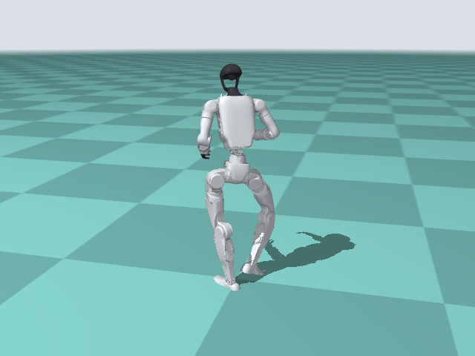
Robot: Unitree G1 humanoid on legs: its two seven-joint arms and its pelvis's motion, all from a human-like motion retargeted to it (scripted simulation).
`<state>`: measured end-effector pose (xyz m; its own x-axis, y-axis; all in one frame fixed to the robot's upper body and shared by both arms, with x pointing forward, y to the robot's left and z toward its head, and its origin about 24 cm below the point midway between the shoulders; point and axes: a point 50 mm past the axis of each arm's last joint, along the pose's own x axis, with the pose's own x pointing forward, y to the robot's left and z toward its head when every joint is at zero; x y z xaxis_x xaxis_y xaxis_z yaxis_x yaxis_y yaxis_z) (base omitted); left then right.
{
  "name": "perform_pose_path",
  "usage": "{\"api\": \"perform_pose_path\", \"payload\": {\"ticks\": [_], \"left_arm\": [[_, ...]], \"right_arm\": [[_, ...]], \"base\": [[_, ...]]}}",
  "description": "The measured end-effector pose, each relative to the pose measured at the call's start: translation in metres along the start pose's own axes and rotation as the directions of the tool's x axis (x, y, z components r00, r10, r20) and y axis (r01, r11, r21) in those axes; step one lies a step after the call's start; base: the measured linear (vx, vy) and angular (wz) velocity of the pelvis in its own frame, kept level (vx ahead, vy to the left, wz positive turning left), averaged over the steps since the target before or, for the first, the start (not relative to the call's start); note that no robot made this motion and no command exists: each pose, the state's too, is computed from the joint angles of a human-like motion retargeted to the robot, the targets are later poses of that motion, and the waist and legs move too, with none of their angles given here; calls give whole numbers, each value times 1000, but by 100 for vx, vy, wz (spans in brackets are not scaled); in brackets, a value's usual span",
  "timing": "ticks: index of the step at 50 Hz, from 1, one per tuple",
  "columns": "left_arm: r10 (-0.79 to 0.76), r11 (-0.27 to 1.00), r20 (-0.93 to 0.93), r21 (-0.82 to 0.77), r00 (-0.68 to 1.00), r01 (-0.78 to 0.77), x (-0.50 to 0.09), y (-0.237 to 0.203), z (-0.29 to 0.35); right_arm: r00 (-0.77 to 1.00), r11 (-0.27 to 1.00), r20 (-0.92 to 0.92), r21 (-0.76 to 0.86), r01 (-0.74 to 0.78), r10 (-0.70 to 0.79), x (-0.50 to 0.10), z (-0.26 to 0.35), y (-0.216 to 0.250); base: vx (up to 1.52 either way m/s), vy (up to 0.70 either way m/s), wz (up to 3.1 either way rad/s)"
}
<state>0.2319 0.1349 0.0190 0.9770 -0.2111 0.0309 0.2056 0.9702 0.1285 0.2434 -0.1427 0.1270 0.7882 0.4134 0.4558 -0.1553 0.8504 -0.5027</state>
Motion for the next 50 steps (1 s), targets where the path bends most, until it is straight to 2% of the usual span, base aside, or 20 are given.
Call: {"api": "perform_pose_path", "payload": {"ticks": [10, 17, 22, 30, 40, 50], "left_arm": [[44, 998, 111, 45, 993, -49, -2, 13, 22], [95, 991, 207, 76, 974, -113, -7, 28, 43], [143, 984, 231, 74, 962, -164, -13, 37, 49], [181, 982, 224, 20, 958, -190, -18, 45, 51], [90, 994, 216, -80, 972, -74, -11, 29, 53], [-24, 1000, 352, -8, 936, 28, 16, -3, 83]], "right_arm": [[955, 979, 215, 26, 203, -204, 8, 44, -20], [892, 963, 380, -7, 268, -246, 8, 78, -28], [868, 959, 430, -18, 282, -247, 7, 90, -28], [880, 958, 388, 28, 286, -274, 8, 82, -23], [902, 948, 295, 138, 286, -315, 6, 68, -20], [885, 881, 108, 210, 424, -452, -7, 43, -25]], "base": [[-5, -6, 30], [-1, -6, -32], [0, -1, -58], [1, 8, -38], [4, 9, 81], [3, 0, 233]]}}
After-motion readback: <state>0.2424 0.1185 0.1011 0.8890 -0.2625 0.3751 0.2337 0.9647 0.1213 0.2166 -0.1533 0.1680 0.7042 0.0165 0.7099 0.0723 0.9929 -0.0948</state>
